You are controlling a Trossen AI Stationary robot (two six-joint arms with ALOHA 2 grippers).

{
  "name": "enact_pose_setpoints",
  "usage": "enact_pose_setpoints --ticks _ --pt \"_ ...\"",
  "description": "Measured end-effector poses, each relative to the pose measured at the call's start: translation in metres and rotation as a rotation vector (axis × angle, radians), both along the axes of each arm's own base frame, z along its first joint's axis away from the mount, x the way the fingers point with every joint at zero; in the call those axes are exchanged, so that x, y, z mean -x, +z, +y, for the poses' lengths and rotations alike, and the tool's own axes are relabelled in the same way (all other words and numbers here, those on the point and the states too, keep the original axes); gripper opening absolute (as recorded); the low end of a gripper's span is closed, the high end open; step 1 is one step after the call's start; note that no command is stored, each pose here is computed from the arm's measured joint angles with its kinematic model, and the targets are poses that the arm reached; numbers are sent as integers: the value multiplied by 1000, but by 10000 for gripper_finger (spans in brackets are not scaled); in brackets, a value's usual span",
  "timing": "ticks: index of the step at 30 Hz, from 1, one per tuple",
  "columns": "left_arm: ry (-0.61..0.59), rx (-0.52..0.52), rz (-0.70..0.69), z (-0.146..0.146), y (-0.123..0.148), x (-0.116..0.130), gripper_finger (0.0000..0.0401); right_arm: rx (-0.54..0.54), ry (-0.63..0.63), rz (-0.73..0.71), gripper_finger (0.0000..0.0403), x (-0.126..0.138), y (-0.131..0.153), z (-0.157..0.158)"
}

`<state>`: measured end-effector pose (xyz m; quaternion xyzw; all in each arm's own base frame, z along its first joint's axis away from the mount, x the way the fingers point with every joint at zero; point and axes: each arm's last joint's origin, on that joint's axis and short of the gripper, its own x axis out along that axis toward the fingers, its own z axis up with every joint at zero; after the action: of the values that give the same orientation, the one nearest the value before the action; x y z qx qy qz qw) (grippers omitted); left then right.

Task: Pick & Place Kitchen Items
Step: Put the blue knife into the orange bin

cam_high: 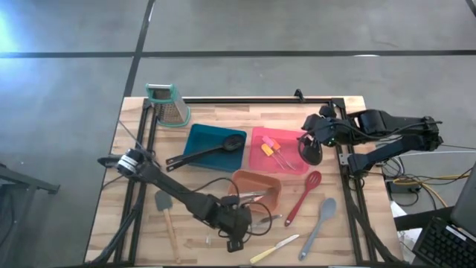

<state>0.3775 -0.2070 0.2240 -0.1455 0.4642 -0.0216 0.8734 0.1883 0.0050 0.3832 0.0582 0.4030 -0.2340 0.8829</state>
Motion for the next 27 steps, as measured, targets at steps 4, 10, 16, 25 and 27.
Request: enact_pose_setpoints --ticks 4,10,16,25,27 --pt "36 -85 -36 4 30 3 133 4 -6 -10 187 -1 1 -2" --pt "-24 -92 -88 -13 59 11 131 8 -5 -12 187 -1 1 -3" --pt "-75 -119 -81 -38 50 25 93 7 -5 -13 187 -1 1 -3" --pt "-186 -138 19 -64 0 19 35 1 -6 -50 187 -4 3 -3" --pt "-176 -141 43 -62 -10 14 33 -1 -6 -64 187 -5 4 -3"
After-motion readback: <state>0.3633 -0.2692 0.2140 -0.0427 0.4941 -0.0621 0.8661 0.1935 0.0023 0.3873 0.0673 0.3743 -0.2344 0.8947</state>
